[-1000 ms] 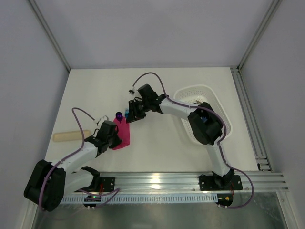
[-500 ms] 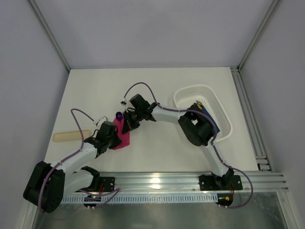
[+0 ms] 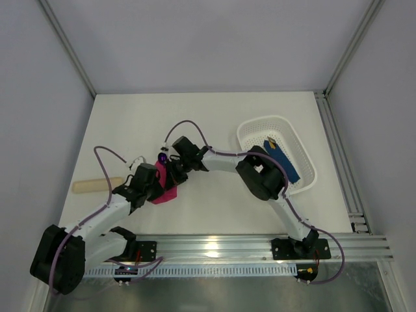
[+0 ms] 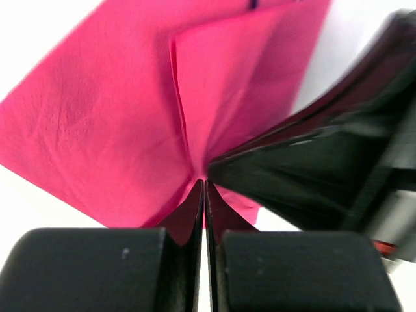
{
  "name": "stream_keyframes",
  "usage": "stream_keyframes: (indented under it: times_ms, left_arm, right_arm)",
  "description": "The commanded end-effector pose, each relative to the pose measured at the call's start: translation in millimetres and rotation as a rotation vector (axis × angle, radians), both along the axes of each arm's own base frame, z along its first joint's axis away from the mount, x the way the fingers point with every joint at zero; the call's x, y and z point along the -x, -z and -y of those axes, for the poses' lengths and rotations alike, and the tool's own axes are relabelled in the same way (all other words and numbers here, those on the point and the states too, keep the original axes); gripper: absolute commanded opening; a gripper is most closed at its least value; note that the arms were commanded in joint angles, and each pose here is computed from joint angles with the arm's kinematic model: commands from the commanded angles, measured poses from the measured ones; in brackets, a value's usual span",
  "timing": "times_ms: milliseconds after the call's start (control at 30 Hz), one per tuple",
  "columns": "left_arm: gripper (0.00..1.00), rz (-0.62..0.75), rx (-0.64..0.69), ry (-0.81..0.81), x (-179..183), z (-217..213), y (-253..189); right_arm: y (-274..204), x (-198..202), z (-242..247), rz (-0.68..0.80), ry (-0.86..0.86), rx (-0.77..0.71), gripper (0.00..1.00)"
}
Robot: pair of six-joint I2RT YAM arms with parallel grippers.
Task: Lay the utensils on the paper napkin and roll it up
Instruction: Roll the napkin at the center of the board.
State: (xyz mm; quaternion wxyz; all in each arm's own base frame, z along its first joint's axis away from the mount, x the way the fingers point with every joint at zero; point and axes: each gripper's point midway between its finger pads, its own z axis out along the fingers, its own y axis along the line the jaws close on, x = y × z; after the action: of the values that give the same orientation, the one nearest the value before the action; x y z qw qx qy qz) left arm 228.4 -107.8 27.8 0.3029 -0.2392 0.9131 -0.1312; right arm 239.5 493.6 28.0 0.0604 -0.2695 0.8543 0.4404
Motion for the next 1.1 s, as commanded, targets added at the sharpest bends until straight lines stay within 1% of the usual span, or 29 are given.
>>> stream_keyframes:
  times_ms: [0, 67, 233, 267, 367, 433, 467, 600, 700, 900, 1067]
  left_arm:
    - [0.00, 0.095, -0.025, -0.024, -21, -5, -37]
    - [0.00, 0.125, -0.034, -0.035, -30, -8, -51]
    - [0.00, 0.121, -0.020, -0.089, -50, -21, -59]
    - [0.00, 0.100, -0.020, -0.090, -53, -21, -55]
    - [0.00, 0.097, 0.005, -0.101, -64, -22, -49]
    - [0.00, 0.066, 0.016, -0.103, -64, -20, -35]
    - [0.00, 0.076, 0.035, -0.108, -68, -17, -35]
    - [0.00, 0.057, 0.065, -0.108, -68, -12, -18]
    - [0.00, 0.048, 0.062, -0.119, -65, -14, -8]
    - [0.00, 0.005, 0.010, -0.146, -56, -26, 5]
    - [0.00, -0.029, -0.001, -0.161, -48, -32, 18]
  right_arm:
    - [-8, -1, -9, 0.017, -0.007, -0.033, 0.04]
    - [-4, 1, -8, 0.013, -0.008, -0.027, 0.04]
    - [0, 4, -5, 0.012, -0.006, -0.023, 0.04]
    - [2, 5, -4, 0.009, -0.005, -0.020, 0.04]
    - [2, 5, -3, 0.009, -0.004, -0.021, 0.04]
    - [4, 6, -3, 0.008, -0.005, -0.018, 0.04]
    - [6, 7, -2, 0.006, -0.005, -0.015, 0.04]
    - [8, 7, -1, 0.009, -0.002, -0.010, 0.04]
    - [8, 6, -1, 0.009, 0.000, -0.008, 0.04]
    - [10, 7, 1, 0.003, 0.012, 0.004, 0.04]
    - [10, 11, 5, -0.011, 0.012, 0.004, 0.04]
